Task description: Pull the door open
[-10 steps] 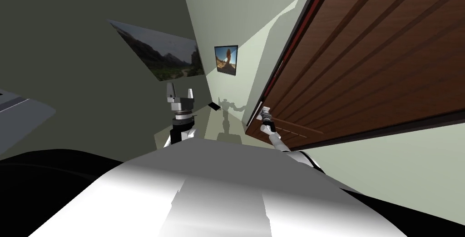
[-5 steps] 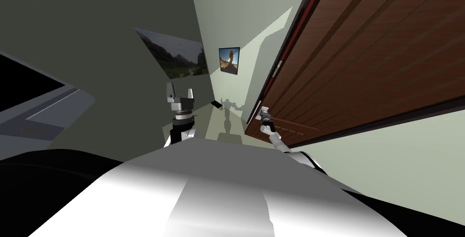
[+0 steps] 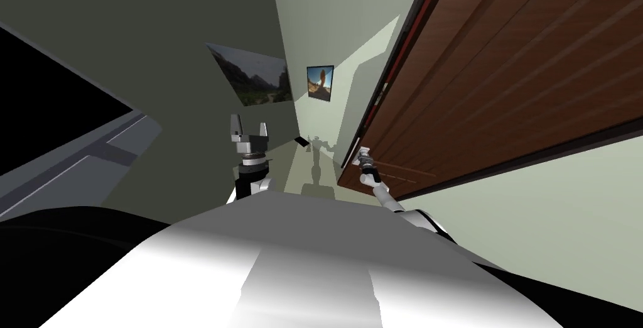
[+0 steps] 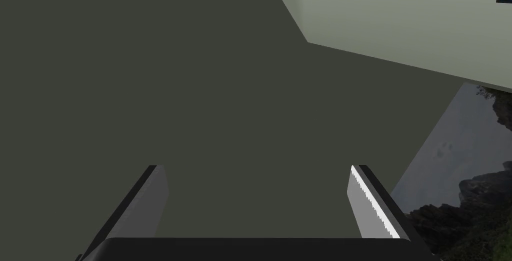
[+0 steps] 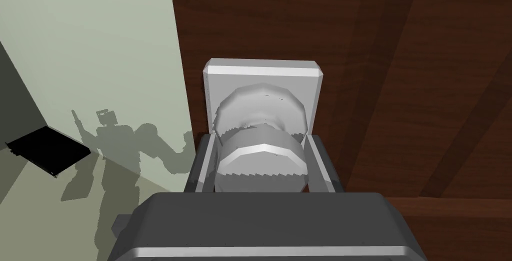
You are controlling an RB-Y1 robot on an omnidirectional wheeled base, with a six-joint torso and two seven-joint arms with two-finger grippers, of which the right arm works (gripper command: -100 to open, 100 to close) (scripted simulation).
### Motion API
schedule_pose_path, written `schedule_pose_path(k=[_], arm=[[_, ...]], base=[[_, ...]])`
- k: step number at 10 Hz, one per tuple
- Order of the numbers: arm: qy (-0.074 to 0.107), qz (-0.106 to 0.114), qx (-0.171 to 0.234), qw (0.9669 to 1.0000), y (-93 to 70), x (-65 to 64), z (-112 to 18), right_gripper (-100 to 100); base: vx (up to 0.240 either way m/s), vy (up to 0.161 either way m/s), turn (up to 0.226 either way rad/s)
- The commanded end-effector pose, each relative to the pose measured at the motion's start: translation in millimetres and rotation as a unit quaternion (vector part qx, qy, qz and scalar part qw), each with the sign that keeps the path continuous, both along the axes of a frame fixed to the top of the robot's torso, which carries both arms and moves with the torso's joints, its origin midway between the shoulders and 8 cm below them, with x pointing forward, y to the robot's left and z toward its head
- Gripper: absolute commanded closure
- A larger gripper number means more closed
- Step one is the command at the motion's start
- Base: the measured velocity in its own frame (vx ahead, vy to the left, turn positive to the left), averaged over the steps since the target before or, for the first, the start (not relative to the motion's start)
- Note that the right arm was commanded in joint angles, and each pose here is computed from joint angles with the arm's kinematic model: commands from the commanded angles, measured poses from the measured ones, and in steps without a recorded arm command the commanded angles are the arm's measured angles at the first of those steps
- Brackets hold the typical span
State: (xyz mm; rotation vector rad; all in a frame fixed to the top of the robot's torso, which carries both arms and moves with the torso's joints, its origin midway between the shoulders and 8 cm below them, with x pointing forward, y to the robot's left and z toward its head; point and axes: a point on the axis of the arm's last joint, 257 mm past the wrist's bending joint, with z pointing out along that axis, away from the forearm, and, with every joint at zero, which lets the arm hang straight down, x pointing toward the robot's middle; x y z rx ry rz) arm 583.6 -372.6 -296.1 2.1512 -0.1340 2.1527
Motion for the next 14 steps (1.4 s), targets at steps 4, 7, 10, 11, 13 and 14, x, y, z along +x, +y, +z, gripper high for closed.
schedule_pose_path(k=[4, 7, 10, 11, 13, 14], arm=[[0.0, 0.029, 0.002, 0.9996, 16.5, -2.2, 0.1, 100], [0.001, 0.04, 0.002, 0.9992, 22.5, -4.1, -1.1, 100], [0.0, 0.059, 0.001, 0.9982, 31.2, -6.4, 0.2, 100], [0.0, 0.067, 0.001, 0.9978, 34.6, -7.5, 0.5, 100], [0.0, 0.081, 0.002, 0.9967, 41.1, -10.0, 0.5, 100], [0.0, 0.087, 0.002, 0.9962, 43.9, -11.1, 0.4, 100]], base=[[-0.194, -0.078, 0.081], [-0.142, -0.058, 0.056], [-0.192, -0.1, 0.096], [-0.223, -0.098, 0.101], [-0.196, -0.091, 0.081], [-0.219, -0.1, 0.073]])
